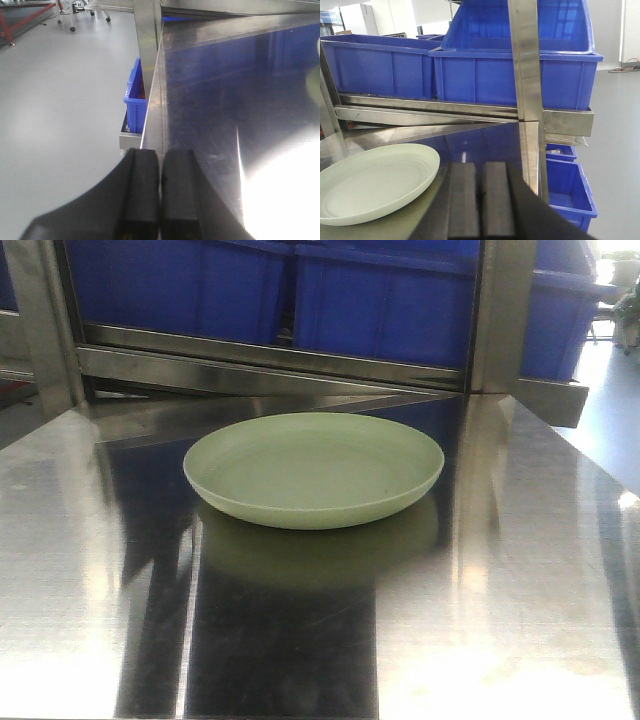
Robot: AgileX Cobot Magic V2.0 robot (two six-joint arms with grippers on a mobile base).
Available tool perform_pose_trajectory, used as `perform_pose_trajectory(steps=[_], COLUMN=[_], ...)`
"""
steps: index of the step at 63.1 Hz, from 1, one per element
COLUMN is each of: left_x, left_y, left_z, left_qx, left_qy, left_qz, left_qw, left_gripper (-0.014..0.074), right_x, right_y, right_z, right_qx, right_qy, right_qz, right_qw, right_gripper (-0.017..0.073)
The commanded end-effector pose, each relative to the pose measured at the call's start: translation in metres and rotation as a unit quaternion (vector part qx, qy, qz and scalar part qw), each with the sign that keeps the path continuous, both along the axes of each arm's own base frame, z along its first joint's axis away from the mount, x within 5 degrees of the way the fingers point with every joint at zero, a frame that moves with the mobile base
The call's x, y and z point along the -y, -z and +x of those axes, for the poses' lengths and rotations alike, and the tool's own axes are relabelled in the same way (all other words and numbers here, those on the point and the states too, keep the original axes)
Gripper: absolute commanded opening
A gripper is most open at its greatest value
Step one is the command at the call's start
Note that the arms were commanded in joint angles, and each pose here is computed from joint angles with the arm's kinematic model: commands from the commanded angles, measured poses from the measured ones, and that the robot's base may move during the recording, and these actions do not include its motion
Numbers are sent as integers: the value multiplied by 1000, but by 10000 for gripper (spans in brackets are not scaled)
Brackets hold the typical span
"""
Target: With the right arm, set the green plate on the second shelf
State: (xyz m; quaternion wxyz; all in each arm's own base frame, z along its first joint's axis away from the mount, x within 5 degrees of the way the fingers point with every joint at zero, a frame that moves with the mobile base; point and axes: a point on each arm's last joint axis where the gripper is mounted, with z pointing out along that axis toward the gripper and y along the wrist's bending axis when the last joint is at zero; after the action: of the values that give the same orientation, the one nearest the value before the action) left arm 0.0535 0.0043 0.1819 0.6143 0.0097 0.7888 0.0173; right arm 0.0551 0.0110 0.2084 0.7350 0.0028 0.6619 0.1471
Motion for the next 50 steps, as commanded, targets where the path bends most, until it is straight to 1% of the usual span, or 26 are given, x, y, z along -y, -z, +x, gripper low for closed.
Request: perform_pose_trajectory(steps=[1, 50], left_x=[2, 2], left_y=[8, 8], left_z=[1, 1], left_qx=[17, 18], left_qy=[10, 11], left_qz=[-2, 0], left_qw=[1000, 1000], left_gripper=[125, 125], right_x=[0, 0], right_y=[-11, -11], right_z=[-4, -4], right_qx=[58, 58], right_qy=[-3, -3], right_qz=[9, 9], right_qw=[998, 998], right_gripper=[54, 54])
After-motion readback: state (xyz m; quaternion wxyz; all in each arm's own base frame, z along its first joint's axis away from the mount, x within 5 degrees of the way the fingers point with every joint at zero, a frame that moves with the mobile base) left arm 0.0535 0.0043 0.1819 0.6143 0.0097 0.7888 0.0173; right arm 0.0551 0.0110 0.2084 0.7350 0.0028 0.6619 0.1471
